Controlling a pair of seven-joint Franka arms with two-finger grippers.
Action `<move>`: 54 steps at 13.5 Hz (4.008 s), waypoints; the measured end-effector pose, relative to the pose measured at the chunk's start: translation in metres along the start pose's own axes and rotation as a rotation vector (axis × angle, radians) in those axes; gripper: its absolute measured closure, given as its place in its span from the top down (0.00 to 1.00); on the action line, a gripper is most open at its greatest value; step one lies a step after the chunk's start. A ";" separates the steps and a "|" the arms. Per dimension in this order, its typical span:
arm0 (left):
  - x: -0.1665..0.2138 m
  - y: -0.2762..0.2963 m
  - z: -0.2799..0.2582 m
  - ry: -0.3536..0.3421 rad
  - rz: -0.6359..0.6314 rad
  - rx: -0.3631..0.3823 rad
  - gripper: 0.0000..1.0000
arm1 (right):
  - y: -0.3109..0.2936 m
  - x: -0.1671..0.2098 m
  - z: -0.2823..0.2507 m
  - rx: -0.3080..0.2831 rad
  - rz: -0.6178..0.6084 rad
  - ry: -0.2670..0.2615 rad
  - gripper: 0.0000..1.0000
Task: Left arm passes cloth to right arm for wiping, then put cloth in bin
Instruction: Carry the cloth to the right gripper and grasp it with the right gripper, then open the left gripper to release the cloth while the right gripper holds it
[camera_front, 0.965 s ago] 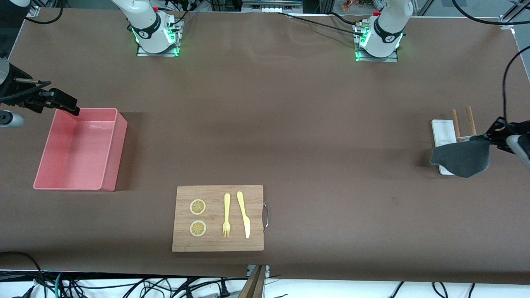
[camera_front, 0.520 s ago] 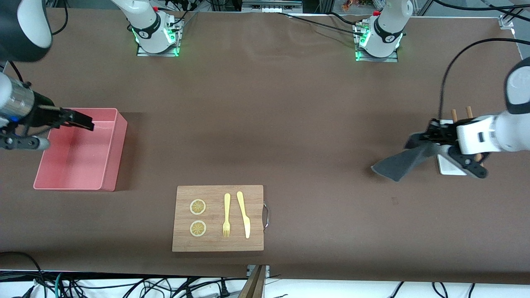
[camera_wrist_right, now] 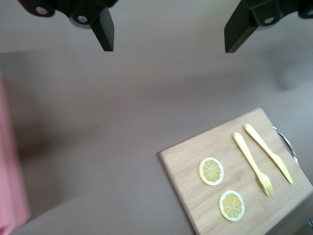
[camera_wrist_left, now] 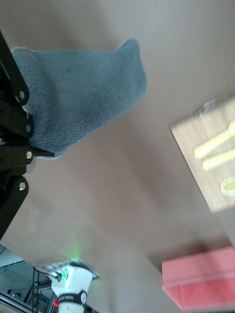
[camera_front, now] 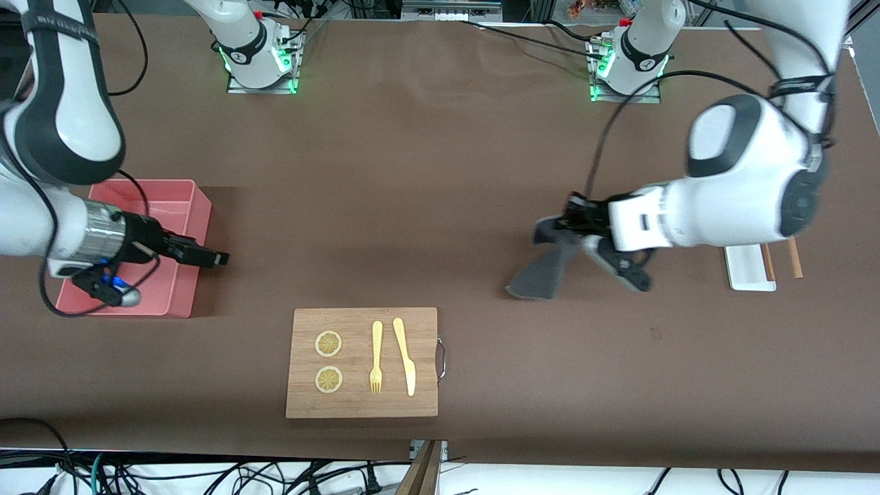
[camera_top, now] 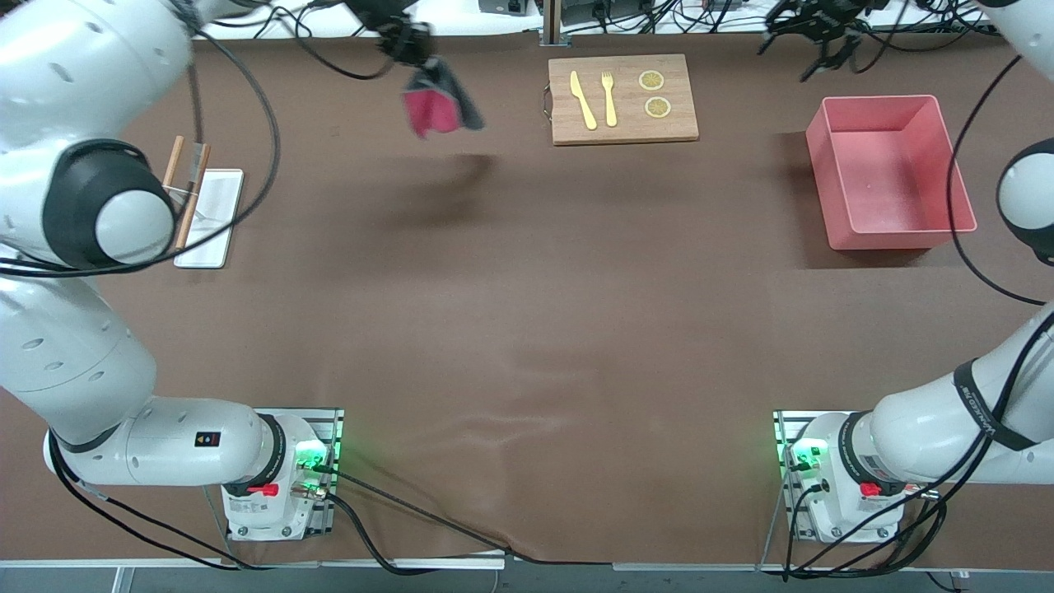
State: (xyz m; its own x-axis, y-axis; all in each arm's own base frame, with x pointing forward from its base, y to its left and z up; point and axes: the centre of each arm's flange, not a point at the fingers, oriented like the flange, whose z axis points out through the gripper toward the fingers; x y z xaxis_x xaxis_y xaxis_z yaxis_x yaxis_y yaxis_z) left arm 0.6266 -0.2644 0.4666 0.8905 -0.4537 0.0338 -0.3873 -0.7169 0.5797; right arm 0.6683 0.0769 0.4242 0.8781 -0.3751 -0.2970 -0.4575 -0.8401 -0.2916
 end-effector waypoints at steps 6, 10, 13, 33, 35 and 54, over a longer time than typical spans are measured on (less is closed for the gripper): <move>0.031 0.141 0.085 0.211 0.093 -0.101 0.03 | -0.072 -0.011 0.090 0.103 0.248 -0.041 1.00; 0.036 0.182 0.117 0.330 0.063 -0.130 0.03 | -0.086 -0.018 0.145 0.105 0.337 -0.086 1.00; 0.038 0.196 0.141 0.382 0.048 -0.139 0.03 | -0.096 -0.030 0.178 0.114 0.396 -0.101 1.00; 0.041 0.189 0.144 0.397 0.034 -0.133 0.03 | -0.116 -0.057 0.239 0.255 0.571 -0.292 0.09; 0.041 0.189 0.144 0.398 0.033 -0.133 0.03 | -0.116 -0.057 0.239 0.256 0.571 -0.293 0.00; -0.002 0.027 -0.021 0.095 -0.076 0.133 1.00 | -0.127 -0.107 0.244 -0.062 0.296 -0.326 0.00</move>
State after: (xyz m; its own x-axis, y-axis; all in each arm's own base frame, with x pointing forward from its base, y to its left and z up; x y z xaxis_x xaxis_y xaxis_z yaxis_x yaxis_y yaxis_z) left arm 0.6198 -0.2714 0.4990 0.9345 -0.3481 0.0743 -0.3405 -0.8137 0.4711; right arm 0.5981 0.3192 0.2707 0.6154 -0.4684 -0.6340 -0.6648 -0.7405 -0.0982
